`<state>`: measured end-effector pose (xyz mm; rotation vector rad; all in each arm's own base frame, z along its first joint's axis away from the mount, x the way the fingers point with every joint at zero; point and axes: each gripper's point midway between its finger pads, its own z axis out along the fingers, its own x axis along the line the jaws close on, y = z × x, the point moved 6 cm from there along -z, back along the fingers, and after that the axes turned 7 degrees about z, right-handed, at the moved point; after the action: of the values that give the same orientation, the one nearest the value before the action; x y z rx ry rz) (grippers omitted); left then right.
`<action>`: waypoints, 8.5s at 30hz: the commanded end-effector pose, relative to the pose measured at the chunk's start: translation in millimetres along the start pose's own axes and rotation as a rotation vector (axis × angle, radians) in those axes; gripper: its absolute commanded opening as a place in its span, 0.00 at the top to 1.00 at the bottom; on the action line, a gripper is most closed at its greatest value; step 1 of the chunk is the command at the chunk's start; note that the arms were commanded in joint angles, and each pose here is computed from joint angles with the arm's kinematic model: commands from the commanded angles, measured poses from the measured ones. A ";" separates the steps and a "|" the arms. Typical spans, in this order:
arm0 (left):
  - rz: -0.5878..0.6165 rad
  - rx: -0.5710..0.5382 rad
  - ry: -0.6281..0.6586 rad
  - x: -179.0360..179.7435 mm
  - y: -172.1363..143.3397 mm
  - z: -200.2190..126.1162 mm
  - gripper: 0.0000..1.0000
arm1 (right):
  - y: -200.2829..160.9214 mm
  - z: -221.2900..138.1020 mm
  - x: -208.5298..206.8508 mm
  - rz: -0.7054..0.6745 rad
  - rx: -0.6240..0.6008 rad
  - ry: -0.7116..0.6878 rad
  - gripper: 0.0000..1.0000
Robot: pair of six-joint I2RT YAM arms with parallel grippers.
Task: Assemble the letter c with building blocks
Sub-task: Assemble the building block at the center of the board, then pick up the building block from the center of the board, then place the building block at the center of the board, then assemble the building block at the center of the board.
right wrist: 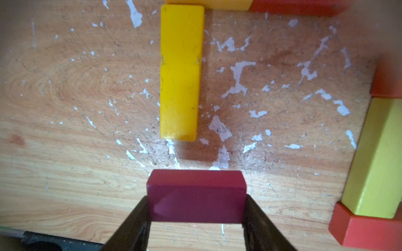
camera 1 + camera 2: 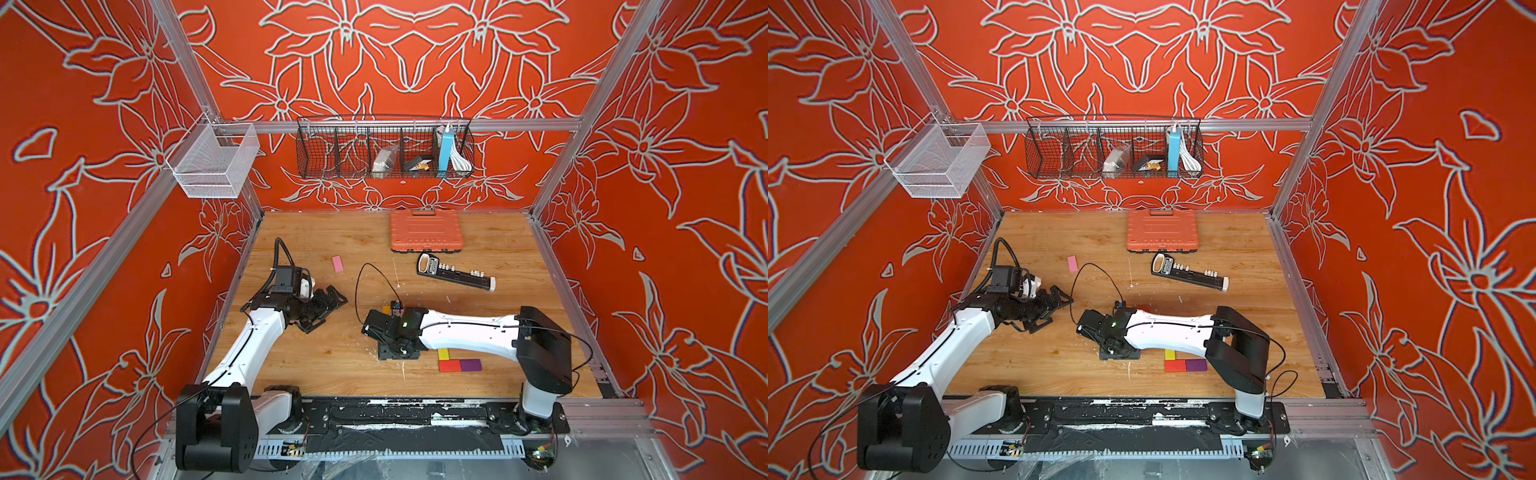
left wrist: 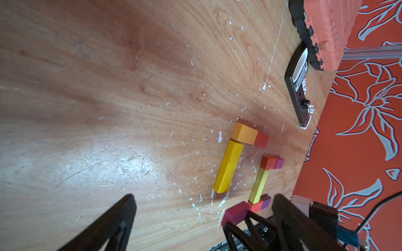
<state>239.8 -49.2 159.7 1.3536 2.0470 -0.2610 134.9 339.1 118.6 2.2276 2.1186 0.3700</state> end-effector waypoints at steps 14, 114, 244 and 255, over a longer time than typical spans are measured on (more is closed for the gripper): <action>0.005 -0.014 -0.031 -3.6 1.9 -2.9 0.02 | -3.5 24.3 -4.2 0.035 -0.012 -0.080 0.44; 0.156 0.053 0.559 -19.0 166.1 106.3 0.02 | 61.8 -57.4 -137.2 0.080 -0.184 0.203 0.02; 0.507 0.078 0.067 -121.8 -44.9 15.4 0.16 | 52.2 -63.1 -112.6 -0.484 -0.063 0.185 0.08; 0.364 0.033 0.050 -89.2 -8.1 -6.0 0.02 | 37.0 -24.4 -84.1 -0.740 0.078 0.126 0.07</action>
<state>257.4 -118.4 214.8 1.7326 1.8297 -0.0477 162.5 248.2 133.5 1.4203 2.8025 0.3886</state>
